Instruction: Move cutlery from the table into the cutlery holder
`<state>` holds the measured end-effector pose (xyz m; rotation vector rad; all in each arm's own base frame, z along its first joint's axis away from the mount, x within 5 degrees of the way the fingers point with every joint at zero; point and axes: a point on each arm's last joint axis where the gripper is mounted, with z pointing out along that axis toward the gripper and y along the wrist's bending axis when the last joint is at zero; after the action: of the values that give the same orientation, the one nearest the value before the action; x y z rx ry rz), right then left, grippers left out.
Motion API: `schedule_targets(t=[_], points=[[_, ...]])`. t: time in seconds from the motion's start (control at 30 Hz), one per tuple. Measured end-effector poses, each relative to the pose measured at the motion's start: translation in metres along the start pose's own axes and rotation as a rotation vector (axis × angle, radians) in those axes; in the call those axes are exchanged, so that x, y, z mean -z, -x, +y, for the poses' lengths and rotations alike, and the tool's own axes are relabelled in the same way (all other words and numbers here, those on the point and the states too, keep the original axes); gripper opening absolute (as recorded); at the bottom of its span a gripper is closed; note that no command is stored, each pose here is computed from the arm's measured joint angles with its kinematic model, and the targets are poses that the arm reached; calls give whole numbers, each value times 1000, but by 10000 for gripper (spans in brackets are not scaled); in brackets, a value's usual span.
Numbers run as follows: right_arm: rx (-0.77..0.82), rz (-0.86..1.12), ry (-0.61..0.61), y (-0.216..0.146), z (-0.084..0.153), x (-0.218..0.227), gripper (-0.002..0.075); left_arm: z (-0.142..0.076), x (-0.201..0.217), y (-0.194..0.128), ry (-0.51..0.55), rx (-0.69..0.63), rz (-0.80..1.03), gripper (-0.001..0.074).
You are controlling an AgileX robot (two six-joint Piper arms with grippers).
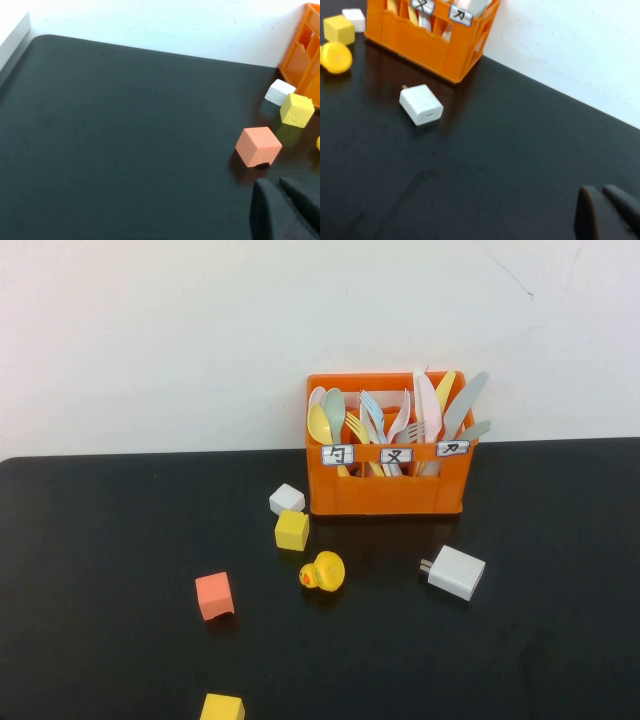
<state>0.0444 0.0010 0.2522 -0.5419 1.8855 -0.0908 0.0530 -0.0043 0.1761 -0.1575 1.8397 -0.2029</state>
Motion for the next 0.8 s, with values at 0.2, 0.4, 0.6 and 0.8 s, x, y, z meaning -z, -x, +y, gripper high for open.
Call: schedule_targets(t=[0.2, 0.4, 0.6, 0.8], points=[[-140, -39, -64, -7, 4, -6, -2, 0, 0, 0, 1, -2, 0, -1], [-290, -44, -163, -45, 15, -25, -2, 0, 0, 0, 1, -2, 0, -2], [-356, 2, -193, -69, 23, -36, -2, 0, 0, 0, 1, -2, 1, -1], [-357, -11, -197, -69, 23, -36, -2, 0, 0, 0, 1, -2, 1, -1]])
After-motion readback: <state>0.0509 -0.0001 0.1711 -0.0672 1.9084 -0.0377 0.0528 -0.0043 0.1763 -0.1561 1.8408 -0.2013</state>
